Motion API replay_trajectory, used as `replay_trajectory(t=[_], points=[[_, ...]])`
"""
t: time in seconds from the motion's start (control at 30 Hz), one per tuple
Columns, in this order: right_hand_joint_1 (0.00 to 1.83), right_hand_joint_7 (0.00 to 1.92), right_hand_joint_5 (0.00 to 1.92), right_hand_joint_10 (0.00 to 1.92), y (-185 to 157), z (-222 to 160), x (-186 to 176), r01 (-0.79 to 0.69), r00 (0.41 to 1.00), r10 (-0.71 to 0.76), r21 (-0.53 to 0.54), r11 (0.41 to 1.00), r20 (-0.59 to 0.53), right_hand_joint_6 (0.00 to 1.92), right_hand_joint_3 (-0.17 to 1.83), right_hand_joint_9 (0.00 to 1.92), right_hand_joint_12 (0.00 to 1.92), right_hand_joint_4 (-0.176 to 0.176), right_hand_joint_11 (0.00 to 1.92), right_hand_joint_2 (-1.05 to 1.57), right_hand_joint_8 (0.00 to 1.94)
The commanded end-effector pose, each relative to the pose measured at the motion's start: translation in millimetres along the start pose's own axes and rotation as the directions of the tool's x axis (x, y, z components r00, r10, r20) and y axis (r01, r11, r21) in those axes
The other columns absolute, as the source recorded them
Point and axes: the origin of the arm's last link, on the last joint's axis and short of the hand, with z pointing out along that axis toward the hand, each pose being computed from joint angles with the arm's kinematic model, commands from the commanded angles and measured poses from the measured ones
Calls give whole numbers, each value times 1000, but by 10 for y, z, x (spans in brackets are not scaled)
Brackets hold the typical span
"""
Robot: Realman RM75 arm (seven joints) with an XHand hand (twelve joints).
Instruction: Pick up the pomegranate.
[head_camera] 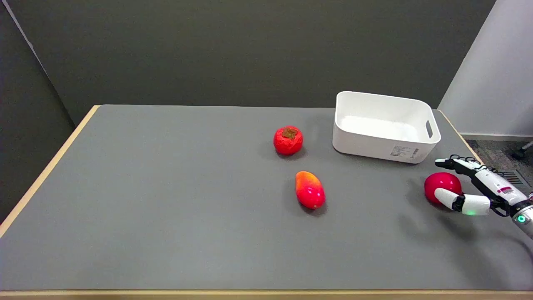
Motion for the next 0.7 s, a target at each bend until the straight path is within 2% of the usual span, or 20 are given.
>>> replay_trajectory(t=[0.03, 0.5, 0.7], points=[[391, 230, 210, 652, -23, -5, -61, -11, 1000, 11, 2, 1000, 8, 501, 928, 37, 1023, 44, -1, 510, 416], [471, 231, 211, 651, -62, 68, -89, -16, 1000, 16, 12, 1000, 8, 501, 941, 36, 1031, 42, -1, 531, 414], [721, 240, 223, 656, -80, 98, -96, -15, 1000, 15, 17, 1000, 5, 494, 987, 54, 1094, 35, -1, 587, 391]])
